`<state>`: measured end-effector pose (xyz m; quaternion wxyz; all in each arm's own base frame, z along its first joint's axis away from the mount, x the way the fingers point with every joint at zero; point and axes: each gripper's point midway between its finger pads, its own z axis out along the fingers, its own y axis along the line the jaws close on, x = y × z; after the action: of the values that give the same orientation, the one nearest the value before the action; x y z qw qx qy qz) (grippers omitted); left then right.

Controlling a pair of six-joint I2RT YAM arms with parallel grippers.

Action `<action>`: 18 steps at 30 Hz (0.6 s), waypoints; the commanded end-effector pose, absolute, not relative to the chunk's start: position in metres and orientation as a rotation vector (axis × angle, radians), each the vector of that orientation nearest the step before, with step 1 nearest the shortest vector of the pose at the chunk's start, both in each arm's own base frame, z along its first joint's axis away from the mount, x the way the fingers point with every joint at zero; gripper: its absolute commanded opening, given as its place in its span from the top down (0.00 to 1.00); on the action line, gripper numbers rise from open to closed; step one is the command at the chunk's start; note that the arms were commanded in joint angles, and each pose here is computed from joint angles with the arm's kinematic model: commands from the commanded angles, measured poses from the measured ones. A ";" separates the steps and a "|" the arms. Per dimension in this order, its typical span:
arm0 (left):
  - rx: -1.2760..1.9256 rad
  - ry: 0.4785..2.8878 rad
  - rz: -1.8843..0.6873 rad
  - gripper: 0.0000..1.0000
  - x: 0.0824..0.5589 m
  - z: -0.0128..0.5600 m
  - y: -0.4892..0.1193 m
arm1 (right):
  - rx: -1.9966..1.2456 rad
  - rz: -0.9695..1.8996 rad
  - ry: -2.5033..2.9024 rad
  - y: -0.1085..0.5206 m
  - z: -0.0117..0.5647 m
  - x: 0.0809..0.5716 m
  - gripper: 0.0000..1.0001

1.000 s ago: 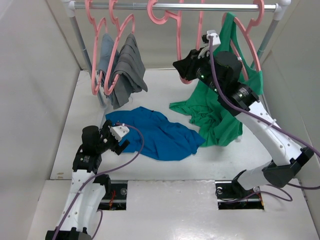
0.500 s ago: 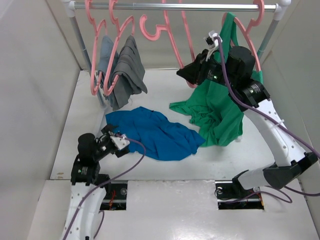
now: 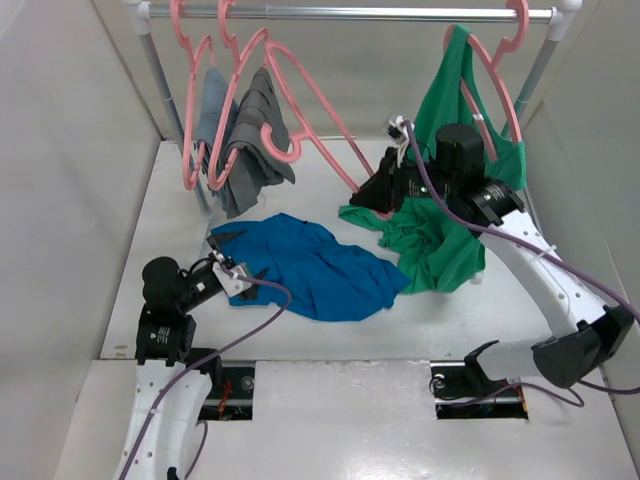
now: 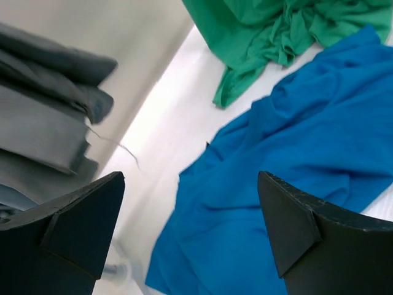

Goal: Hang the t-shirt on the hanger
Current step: Grab a hanger with the right arm

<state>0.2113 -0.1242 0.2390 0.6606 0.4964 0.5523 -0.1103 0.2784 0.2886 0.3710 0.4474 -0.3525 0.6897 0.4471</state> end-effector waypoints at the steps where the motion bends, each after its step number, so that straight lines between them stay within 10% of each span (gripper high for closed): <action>1: 1.148 1.081 -0.263 0.13 0.202 0.285 -0.137 | -0.981 1.120 1.632 0.279 0.372 0.245 1.00; 18: 1.265 0.821 -0.261 0.07 0.215 0.331 -0.158 | -1.174 1.283 1.861 0.244 0.255 0.139 1.00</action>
<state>0.2239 -0.1462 0.3107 0.7156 0.5380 0.4307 -0.1141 0.1609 0.2432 0.2519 0.2958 -0.3989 0.7296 0.4702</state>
